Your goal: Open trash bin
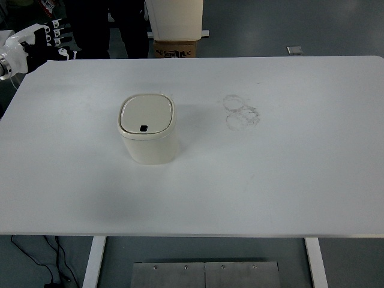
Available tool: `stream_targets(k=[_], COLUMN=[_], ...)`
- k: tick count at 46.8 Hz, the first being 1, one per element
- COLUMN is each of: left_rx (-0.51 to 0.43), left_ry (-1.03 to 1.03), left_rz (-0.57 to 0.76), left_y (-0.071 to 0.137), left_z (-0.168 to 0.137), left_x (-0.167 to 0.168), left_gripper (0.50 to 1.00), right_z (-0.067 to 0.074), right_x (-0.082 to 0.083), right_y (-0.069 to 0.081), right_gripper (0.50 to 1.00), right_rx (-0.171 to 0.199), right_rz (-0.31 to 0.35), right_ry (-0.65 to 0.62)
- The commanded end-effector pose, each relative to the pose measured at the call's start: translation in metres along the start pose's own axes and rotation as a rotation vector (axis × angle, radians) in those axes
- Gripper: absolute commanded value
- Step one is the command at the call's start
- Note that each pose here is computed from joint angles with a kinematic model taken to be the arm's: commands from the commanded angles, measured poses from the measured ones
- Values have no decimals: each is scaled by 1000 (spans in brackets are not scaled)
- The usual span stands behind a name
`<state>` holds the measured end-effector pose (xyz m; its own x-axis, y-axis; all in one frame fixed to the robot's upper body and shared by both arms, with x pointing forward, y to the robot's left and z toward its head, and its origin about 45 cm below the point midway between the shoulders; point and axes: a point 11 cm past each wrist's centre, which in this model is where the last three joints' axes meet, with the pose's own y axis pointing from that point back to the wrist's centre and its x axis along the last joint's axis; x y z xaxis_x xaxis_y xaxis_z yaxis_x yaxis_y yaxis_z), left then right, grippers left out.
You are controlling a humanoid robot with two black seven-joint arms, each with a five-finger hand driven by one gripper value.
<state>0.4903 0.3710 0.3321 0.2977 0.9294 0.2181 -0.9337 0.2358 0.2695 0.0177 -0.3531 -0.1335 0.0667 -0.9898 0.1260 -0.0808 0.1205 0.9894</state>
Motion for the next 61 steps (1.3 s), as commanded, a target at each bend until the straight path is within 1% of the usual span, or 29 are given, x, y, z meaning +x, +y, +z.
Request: stream_targets(k=[1,5,10,15,22,29,35,43,47,56,61], left_rx=[17,11,8,20,22,79,171,197,207,195,208], left_ry=[-55,-120,-209,-303,-383,-475,-523,-582,-609,-712,-738], left_rz=[-19,-65,-128,-185,-260,-299,-356,-381,-415,-519,-536], left_y=[-2,-5,-12,-18,-25,-32,-32,-35,-32,-14,-11], left_z=[9,25,41,51,67,77,74,74,71,89,90], left_x=[-5,-15,-35,-52,-78,-101,-114,-127,-137,-172,-176], left_gripper=[1000,1000,1000,1000,1000,1000,1000,1000,1000,1000,1000], right_z=[0,0,0,0,0,0,0,0,0,0,0], right_x=[0,0,0,0,0,0,0,0,0,0,0], right_y=[0,0,0,0,0,0,0,0,0,0,0], right_gripper=[991,991,991,991,991,991,991,991,991,991,991], right_rx=[0,0,0,0,0,0,0,0,0,0,0], right_rz=[0,0,0,0,0,0,0,0,0,0,0], right_ry=[0,0,0,0,0,0,0,0,0,0,0])
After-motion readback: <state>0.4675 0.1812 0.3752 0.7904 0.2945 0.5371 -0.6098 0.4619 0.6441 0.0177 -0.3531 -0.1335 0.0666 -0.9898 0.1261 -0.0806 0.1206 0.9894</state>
